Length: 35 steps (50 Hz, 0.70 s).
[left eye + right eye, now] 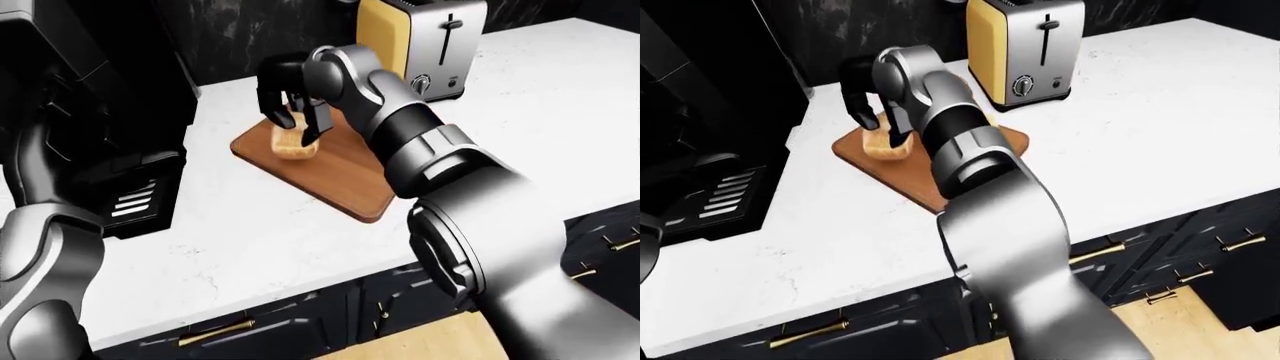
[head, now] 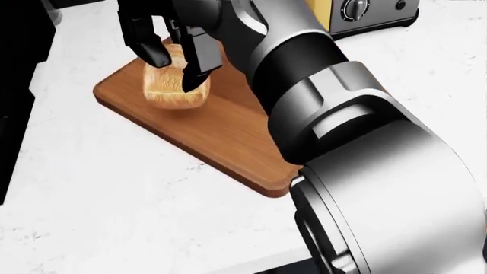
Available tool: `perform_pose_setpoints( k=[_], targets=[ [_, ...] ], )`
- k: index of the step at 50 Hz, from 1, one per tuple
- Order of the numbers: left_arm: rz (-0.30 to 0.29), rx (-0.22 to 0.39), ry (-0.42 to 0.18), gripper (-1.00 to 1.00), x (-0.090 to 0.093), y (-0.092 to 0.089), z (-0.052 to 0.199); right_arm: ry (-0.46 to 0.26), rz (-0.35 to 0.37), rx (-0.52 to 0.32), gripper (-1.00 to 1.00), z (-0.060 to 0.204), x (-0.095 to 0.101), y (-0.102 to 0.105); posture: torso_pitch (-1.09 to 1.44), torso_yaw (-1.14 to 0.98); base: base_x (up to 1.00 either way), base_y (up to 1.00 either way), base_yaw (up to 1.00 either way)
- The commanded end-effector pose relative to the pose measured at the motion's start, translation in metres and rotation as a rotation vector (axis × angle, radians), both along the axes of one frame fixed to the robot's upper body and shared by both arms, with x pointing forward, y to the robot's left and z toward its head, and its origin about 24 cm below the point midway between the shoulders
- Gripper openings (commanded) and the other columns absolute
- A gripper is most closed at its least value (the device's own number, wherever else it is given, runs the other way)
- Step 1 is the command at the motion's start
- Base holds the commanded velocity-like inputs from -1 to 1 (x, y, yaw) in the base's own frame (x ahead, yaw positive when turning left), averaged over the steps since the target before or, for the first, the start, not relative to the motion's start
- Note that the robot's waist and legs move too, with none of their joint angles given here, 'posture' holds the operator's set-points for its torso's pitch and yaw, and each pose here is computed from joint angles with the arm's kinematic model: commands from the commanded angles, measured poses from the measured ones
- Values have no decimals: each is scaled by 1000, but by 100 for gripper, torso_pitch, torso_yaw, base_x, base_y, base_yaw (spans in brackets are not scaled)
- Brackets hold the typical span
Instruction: Place the bread and cheese on the cutting board.
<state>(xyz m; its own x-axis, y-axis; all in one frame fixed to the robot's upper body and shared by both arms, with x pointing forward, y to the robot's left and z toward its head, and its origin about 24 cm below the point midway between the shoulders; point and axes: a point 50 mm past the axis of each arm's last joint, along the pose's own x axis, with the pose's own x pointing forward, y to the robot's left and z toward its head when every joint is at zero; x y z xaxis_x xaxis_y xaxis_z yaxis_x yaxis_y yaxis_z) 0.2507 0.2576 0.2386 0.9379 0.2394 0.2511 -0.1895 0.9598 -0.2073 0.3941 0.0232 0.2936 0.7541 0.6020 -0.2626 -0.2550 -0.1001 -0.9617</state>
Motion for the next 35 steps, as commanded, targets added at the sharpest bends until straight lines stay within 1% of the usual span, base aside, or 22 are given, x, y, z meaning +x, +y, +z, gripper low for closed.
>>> perform_pose_setpoints(
  k=[1,4,13,35],
  targets=[
    [7,20,-61,100,-4,0,12,-108,9,44,-100,29,-4,1,0,0,0,0,0],
    [6,21,-61,100,-4,0,12,-122,-10,51,-100,29,-2,-3,0,0,0,0,0],
    [4,21,-58,100,-4,-1,11,-105,-62,54,-100,20,5,-16,0,0,0,0,0],
    [3,23,-55,100,-3,-1,10,-116,-137,44,-100,20,13,-35,0,0,0,0,0]
  ],
)
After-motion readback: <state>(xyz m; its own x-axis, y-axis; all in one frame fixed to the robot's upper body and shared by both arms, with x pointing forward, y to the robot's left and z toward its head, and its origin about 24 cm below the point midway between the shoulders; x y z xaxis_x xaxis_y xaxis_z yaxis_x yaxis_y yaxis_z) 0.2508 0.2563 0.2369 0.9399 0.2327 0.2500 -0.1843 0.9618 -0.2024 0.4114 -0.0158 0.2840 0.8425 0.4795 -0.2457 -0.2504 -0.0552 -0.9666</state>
